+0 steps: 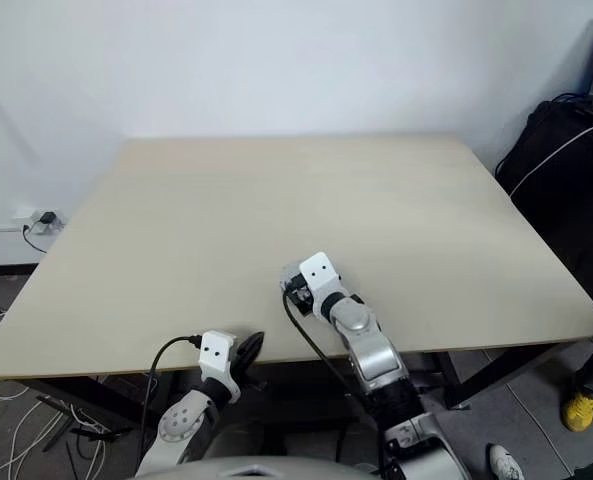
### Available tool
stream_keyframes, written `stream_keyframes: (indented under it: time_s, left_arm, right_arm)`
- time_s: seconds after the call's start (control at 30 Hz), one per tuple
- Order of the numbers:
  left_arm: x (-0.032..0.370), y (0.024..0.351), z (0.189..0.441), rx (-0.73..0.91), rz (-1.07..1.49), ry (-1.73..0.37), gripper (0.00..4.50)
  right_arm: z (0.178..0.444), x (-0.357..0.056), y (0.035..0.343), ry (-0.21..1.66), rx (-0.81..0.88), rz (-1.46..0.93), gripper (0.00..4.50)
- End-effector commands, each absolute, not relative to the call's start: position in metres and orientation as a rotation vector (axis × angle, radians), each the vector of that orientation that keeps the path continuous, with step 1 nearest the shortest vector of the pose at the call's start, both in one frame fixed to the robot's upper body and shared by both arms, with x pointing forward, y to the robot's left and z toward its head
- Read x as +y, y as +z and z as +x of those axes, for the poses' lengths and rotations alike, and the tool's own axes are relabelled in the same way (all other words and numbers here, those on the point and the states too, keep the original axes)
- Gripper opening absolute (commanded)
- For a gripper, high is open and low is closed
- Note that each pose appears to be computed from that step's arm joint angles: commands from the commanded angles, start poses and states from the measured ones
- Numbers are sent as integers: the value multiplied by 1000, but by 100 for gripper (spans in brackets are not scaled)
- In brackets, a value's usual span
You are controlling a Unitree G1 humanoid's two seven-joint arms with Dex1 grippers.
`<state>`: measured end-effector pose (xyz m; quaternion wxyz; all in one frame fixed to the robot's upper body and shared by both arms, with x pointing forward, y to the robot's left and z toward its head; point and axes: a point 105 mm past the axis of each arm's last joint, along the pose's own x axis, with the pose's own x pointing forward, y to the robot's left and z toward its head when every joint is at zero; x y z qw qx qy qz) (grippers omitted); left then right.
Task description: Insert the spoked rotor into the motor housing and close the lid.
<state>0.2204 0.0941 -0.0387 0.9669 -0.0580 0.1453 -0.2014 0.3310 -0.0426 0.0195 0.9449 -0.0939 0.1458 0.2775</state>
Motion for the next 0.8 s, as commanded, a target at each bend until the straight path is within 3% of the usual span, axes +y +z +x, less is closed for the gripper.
stream_keyframes:
  time_s: [0.03,0.33,0.43,0.5,0.8]
  left_arm:
    - [96,-32,222,272,-115,-394,0]
    - [95,-26,224,266,-113,-390,0]
    - [95,-24,224,267,-113,-389,0]
    - [95,-23,223,266,-113,-387,0]
    - [91,-10,224,258,-117,-389,0]
  right_arm:
    - [340,-42,27,551,271,-176,448]
    - [339,-43,2,570,421,-150,448]
    - [338,-43,-2,575,451,-150,388]
    - [336,-43,-4,586,467,-155,324]
    - [324,-46,-13,649,560,-252,320]
